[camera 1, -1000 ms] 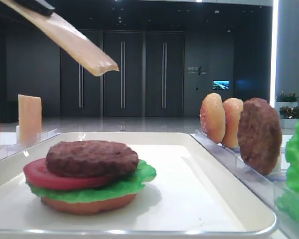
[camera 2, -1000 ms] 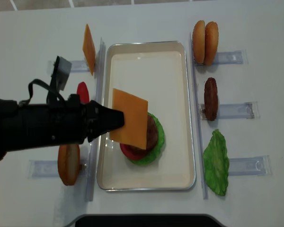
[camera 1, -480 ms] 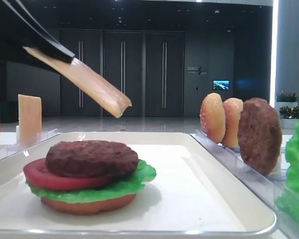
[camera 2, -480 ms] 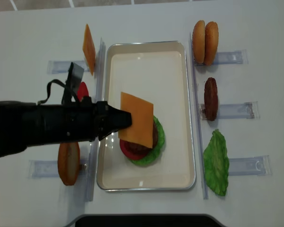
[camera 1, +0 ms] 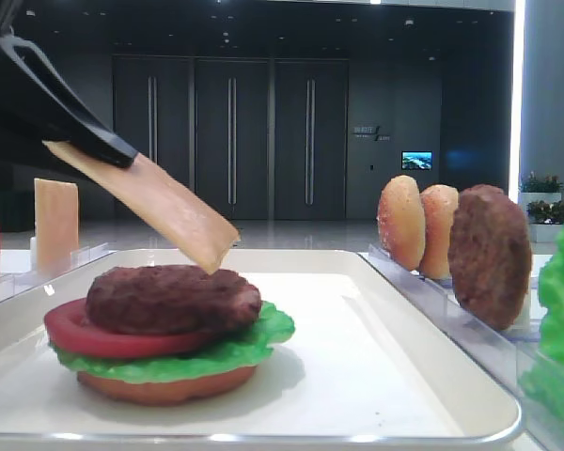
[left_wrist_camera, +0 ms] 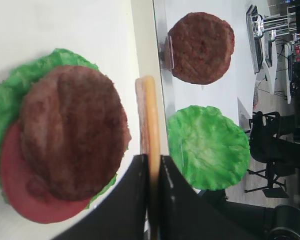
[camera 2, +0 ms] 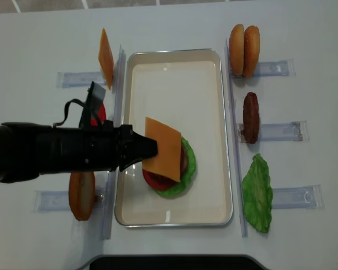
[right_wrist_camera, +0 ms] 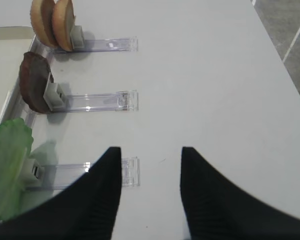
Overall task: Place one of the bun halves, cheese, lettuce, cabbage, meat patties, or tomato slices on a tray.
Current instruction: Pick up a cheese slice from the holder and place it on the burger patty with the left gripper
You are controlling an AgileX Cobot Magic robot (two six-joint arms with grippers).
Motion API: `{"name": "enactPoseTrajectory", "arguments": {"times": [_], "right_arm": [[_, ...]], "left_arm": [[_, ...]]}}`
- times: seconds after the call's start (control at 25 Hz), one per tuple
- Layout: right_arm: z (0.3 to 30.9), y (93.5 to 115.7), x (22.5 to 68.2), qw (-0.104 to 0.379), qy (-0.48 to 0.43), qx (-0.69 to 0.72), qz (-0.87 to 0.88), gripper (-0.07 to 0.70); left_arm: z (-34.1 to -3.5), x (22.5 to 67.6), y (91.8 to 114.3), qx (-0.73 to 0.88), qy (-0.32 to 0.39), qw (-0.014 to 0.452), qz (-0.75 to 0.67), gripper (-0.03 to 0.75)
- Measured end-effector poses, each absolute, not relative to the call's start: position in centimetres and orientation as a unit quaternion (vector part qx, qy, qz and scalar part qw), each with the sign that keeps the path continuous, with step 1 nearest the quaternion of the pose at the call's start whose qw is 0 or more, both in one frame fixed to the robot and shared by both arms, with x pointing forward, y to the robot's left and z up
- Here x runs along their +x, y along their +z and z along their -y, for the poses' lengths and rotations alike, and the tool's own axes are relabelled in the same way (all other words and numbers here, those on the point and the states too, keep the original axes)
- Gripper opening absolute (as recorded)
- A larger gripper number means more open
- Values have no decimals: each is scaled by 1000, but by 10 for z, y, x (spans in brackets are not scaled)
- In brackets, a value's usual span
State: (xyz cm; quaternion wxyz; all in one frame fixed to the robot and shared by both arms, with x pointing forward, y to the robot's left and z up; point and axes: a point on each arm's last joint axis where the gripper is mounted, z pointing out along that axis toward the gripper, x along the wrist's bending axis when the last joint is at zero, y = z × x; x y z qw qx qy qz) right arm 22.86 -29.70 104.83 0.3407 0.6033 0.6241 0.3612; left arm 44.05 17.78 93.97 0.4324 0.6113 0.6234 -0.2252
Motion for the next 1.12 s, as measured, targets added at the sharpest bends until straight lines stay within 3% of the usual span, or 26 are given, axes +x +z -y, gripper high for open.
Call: {"name": "enactPoseTrajectory", "arguments": {"times": [0.84,1.12], "right_arm": [[297,1048,229,341,361,603,-624,274],[297,1048,229,341,361,603,-624,274]], "left_arm": [[-178,441,937,622,-217,433,-615,24],[-177,443,926,628,-228,419,-615,24]]}}
